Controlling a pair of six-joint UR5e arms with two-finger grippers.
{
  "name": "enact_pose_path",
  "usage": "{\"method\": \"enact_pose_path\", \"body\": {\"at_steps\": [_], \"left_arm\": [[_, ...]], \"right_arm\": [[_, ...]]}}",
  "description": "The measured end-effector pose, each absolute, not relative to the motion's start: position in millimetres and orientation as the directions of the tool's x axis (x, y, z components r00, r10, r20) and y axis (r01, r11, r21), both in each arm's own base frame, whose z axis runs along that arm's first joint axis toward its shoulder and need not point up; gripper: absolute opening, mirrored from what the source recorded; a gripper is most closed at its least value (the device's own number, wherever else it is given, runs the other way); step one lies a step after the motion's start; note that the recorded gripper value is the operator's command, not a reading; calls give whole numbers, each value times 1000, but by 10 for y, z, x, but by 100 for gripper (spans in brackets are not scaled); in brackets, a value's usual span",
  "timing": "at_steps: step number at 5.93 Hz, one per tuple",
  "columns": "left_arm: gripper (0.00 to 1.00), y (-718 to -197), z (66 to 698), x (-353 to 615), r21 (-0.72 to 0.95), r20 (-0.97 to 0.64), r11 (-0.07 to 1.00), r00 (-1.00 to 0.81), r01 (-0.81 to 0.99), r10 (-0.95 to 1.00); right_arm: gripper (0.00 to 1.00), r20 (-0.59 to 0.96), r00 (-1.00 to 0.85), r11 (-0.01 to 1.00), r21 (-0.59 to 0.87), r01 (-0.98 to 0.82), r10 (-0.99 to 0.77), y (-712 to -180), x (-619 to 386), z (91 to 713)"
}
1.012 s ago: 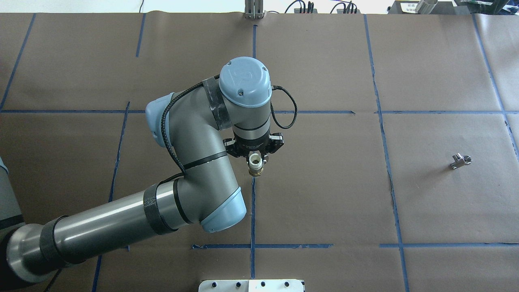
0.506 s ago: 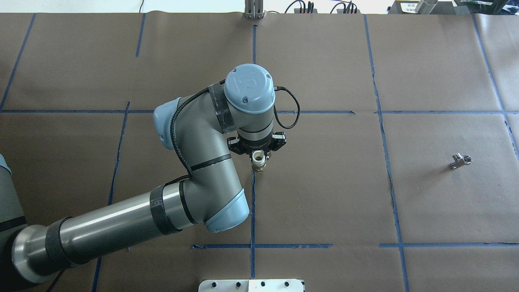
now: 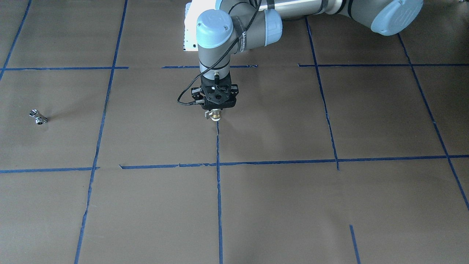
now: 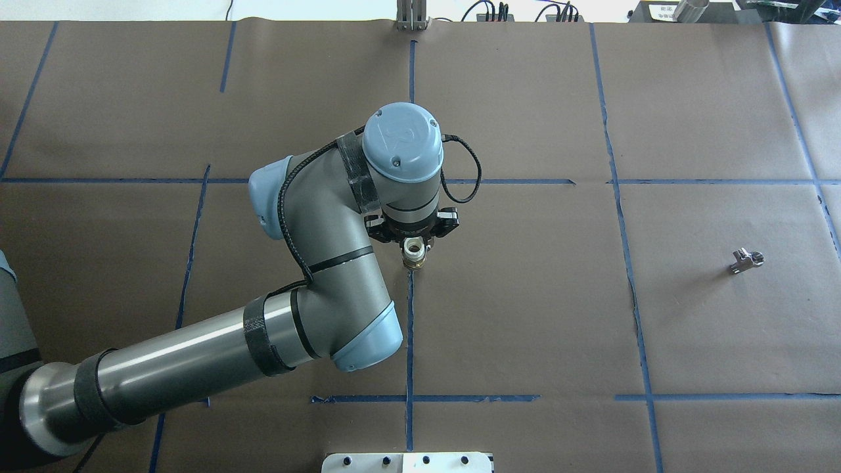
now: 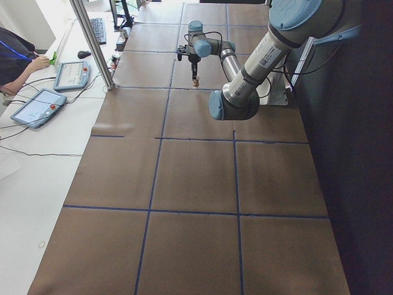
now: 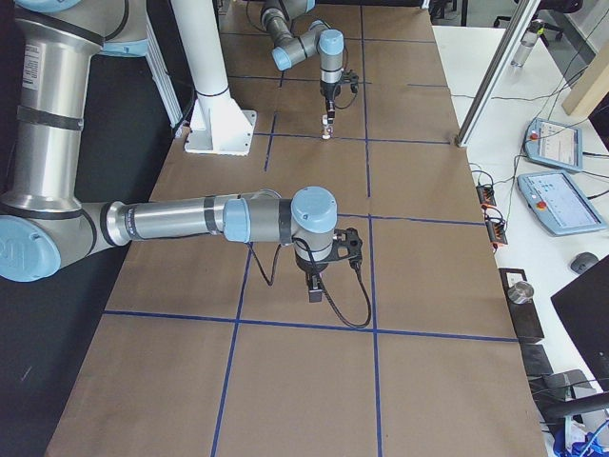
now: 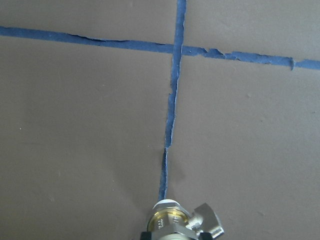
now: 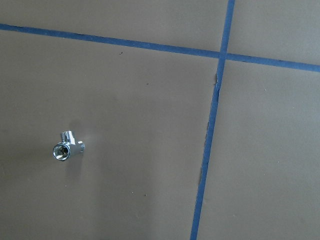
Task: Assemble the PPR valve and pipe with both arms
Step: 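Lower the white pipe fitting upright onto the table center, open left gripper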
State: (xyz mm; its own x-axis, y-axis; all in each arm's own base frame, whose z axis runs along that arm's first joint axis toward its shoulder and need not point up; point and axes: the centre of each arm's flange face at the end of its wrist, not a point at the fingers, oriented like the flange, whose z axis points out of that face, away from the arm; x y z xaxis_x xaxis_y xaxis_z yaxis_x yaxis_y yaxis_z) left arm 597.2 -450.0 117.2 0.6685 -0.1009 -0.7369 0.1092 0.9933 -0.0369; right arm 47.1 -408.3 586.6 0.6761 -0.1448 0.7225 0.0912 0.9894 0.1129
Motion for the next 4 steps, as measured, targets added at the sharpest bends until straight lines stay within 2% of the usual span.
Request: {"method": "enact_pose_path", "body": {"at_steps": [2,3,4], "left_arm": [[9,-4523,1241,6014,-42,-727,993,679,109,-105],[58,-4530,1261,6027,-44,-724,993,682,109,-107],[100,-4534,1266,6029,-45,-723,993,682,110,-108]], "right_arm": [[100,722,676,989,113,91,-145,-4083,471,5865],[100,722,676,989,113,91,-145,-4083,471,5865],[100,722,676,989,113,91,-145,-4083,471,5866]]}}
